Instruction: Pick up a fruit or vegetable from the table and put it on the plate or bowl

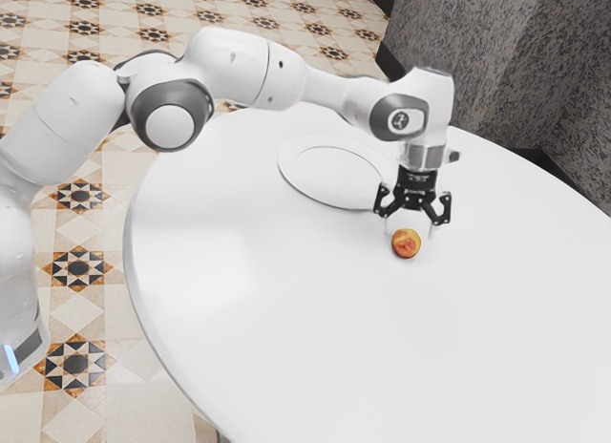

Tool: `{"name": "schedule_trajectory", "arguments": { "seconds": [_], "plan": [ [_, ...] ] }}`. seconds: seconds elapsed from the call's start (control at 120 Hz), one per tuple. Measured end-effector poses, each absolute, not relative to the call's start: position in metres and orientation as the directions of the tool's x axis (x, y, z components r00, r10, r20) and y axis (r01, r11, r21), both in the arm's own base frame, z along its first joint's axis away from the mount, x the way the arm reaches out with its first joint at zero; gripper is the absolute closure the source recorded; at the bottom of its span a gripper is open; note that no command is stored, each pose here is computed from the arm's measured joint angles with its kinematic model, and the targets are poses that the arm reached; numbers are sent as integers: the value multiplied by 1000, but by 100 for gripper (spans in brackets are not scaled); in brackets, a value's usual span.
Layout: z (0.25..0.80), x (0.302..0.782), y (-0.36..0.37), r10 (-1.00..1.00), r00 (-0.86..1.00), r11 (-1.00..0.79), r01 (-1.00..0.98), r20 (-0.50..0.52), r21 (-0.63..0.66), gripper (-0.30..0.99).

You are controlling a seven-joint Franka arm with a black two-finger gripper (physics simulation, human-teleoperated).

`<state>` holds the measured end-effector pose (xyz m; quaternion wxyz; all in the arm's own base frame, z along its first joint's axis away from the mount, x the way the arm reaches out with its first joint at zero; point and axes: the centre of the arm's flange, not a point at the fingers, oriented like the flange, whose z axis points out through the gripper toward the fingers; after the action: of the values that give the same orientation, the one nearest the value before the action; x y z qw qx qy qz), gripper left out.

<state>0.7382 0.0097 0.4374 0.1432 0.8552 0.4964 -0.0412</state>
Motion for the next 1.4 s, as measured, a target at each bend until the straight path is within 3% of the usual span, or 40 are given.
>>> {"name": "schedule_trajectory", "arguments": {
  "seconds": [0.783,1.1,1.208,1.258,1.4],
  "plan": [
    [414,743,14,770,603,-556,795,-210,245,3],
    [405,746,13,761,616,-567,784,-202,254,10],
    [400,748,14,762,613,-561,786,-209,260,-14],
    [400,748,14,764,611,-558,787,-208,263,-18],
    [404,749,13,766,611,-558,786,-198,266,3]
  ]
}}
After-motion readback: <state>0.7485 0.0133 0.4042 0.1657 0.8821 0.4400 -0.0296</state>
